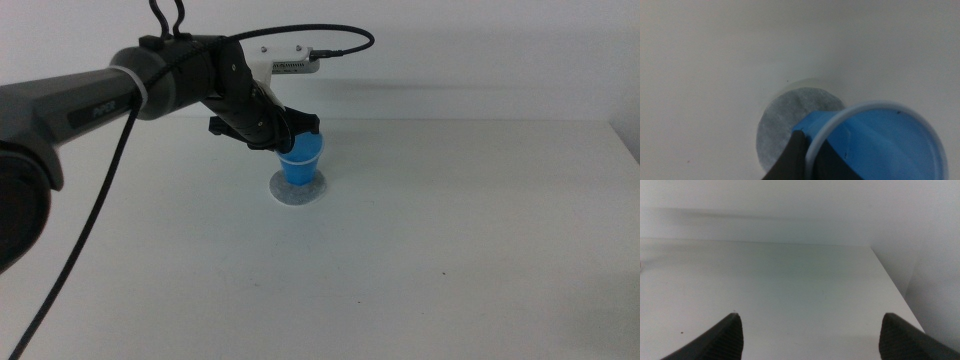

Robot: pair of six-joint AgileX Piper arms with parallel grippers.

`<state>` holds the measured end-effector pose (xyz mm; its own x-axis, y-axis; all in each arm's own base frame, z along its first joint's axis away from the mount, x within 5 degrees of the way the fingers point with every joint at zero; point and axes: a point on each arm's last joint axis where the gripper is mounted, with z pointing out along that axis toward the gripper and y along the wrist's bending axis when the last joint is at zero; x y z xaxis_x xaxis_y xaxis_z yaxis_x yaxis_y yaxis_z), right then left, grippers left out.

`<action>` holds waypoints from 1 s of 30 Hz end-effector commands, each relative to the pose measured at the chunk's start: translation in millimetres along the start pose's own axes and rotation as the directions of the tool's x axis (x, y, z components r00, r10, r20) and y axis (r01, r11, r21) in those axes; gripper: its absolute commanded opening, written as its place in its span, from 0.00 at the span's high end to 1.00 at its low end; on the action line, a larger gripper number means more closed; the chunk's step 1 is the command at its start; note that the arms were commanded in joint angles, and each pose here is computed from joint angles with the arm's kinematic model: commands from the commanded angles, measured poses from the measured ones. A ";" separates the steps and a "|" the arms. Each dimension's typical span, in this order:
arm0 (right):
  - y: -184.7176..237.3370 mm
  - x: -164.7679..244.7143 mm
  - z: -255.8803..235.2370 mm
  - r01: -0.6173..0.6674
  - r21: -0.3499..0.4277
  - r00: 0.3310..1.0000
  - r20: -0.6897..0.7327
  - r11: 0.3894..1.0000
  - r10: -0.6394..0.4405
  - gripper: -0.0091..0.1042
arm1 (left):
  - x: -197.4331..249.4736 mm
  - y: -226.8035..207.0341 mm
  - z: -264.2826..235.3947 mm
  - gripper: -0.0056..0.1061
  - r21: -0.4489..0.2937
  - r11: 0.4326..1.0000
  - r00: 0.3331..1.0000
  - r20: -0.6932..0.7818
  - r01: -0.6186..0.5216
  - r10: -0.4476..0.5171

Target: Place an empty cup on a cup mat.

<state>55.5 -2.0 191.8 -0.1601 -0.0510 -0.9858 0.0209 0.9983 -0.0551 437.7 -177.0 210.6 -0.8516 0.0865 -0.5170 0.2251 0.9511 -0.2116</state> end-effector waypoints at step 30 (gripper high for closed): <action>0.0 0.2 -0.1 0.011 0.000 1.000 0.008 1.000 -0.011 0.10 | -1.1 2.4 -155.1 0.11 -0.062 0.987 0.987 -0.084 -0.145 0.140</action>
<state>55.5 -2.0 191.8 -0.1601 -0.0510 -0.9858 0.0209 0.9983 -0.0551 386.3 -143.1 317.9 -0.8219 0.2180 -0.5263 0.3210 0.9404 -0.1119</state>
